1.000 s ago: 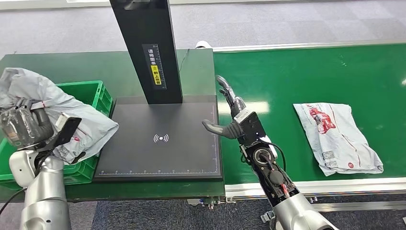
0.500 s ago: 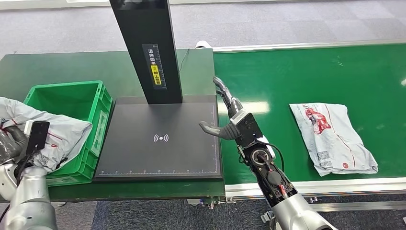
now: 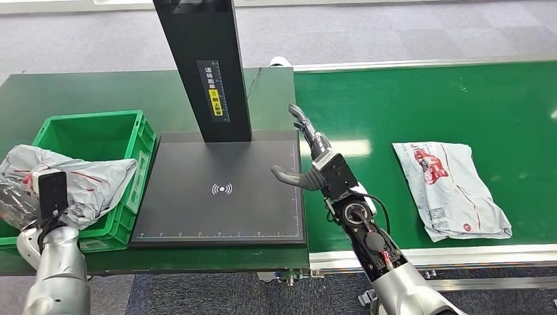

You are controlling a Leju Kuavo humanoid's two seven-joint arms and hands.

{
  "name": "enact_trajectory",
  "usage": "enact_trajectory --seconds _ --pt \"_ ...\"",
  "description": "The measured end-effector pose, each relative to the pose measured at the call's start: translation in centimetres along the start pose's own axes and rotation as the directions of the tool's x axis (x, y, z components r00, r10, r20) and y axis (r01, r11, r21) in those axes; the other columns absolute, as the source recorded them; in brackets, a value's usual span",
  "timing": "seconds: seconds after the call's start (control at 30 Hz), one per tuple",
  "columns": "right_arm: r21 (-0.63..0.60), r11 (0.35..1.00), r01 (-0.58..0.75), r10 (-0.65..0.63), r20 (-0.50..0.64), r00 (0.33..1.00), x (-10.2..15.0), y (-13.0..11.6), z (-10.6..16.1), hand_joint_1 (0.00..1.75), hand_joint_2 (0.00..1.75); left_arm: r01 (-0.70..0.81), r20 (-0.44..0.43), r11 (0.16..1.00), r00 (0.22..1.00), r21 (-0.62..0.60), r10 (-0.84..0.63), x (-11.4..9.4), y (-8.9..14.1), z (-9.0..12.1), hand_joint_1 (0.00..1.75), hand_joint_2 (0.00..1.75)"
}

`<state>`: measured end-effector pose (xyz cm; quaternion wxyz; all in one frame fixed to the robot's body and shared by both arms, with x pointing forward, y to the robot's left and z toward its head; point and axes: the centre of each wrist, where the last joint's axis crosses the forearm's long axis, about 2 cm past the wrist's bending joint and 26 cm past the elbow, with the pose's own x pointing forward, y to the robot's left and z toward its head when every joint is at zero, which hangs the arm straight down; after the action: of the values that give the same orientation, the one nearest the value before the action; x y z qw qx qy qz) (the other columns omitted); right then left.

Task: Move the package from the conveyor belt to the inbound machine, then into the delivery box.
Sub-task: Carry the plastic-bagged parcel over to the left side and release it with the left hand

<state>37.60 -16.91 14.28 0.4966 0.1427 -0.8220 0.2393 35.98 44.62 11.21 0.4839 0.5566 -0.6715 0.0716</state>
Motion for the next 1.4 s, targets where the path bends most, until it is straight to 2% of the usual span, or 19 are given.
enact_trajectory --seconds 0.07,0.13,0.4,0.53,0.63,0.8,1.0,1.07,1.1,1.13,1.2,1.23,1.3,1.4 --pt "0.001 1.0 0.0 0.0 -0.001 1.0 0.0 0.0 -0.1 0.0 1.75 -0.021 0.017 1.0 1.0 0.004 0.021 0.5 -0.1 0.2 0.0 0.87" --pt "0.003 1.0 0.002 -0.002 -0.001 1.0 0.0 0.1 -0.1 0.0 1.75 -0.057 0.025 0.998 0.998 0.031 0.056 1.0 -0.1 0.2 0.0 1.75" --pt "0.012 1.0 0.002 -0.003 0.006 1.0 0.1 0.1 -0.6 0.0 1.75 -0.15 0.149 0.979 0.98 0.139 0.129 3.5 1.7 -0.3 0.0 1.75" --pt "0.017 1.0 0.003 -0.003 0.005 1.0 0.1 0.1 -0.8 0.0 1.75 -0.214 0.169 0.956 0.969 0.199 0.181 4.4 2.7 -0.2 0.0 1.75" --pt "0.019 1.0 0.002 -0.002 0.002 1.0 0.0 0.1 -0.8 0.0 1.75 -0.319 0.169 0.919 0.944 0.232 0.285 5.3 3.1 0.4 0.0 1.75" --pt "0.023 1.0 0.001 -0.001 -0.007 1.0 -0.2 0.1 -0.8 0.0 1.75 -0.431 0.21 0.885 0.895 0.174 0.395 7.4 2.6 1.9 0.0 1.75" --pt "0.024 1.0 0.0 0.0 -0.01 1.0 -0.2 0.1 -0.8 0.0 1.75 -0.443 0.223 0.882 0.887 0.161 0.405 7.9 2.6 2.2 0.0 1.75" --pt "0.032 0.999 -0.006 0.007 -0.025 1.0 -0.3 0.0 -0.9 0.0 1.75 -0.495 0.216 0.861 0.859 0.115 0.464 8.3 2.3 2.7 0.0 1.75" --pt "0.041 0.999 -0.014 0.016 -0.043 0.999 -0.4 -0.1 -0.8 0.0 1.75 -0.583 0.161 0.812 0.799 -0.026 0.579 8.9 1.6 4.1 0.0 1.75" --pt "0.052 0.998 -0.023 0.026 -0.062 0.998 -0.6 -0.2 -0.7 0.0 1.75 -0.676 0.059 0.712 0.716 -0.192 0.696 9.5 0.7 5.8 0.0 1.75" --pt "0.07 0.997 -0.034 0.041 -0.089 0.995 -1.0 -0.4 -0.5 0.0 1.75 -0.777 -0.219 0.39 0.546 -0.495 0.809 10.3 -0.5 9.7 0.0 1.75" --pt "0.077 0.996 -0.035 0.043 -0.095 0.995 -1.1 -0.5 -0.4 0.0 1.75 -0.776 -0.291 0.29 0.511 -0.56 0.809 10.3 -0.7 10.7 0.0 1.75" --pt "0.098 0.995 -0.036 0.047 -0.111 0.993 -1.3 -0.5 -0.2 0.0 1.75 -0.74 -0.364 0.167 0.498 -0.651 0.787 10.0 -0.8 12.7 0.0 1.75" --pt "0.139 0.99 -0.036 0.057 -0.143 0.988 -1.5 -0.5 0.1 0.0 1.75 -0.691 -0.405 0.097 0.525 -0.716 0.748 9.6 -0.8 14.7 0.0 1.75"
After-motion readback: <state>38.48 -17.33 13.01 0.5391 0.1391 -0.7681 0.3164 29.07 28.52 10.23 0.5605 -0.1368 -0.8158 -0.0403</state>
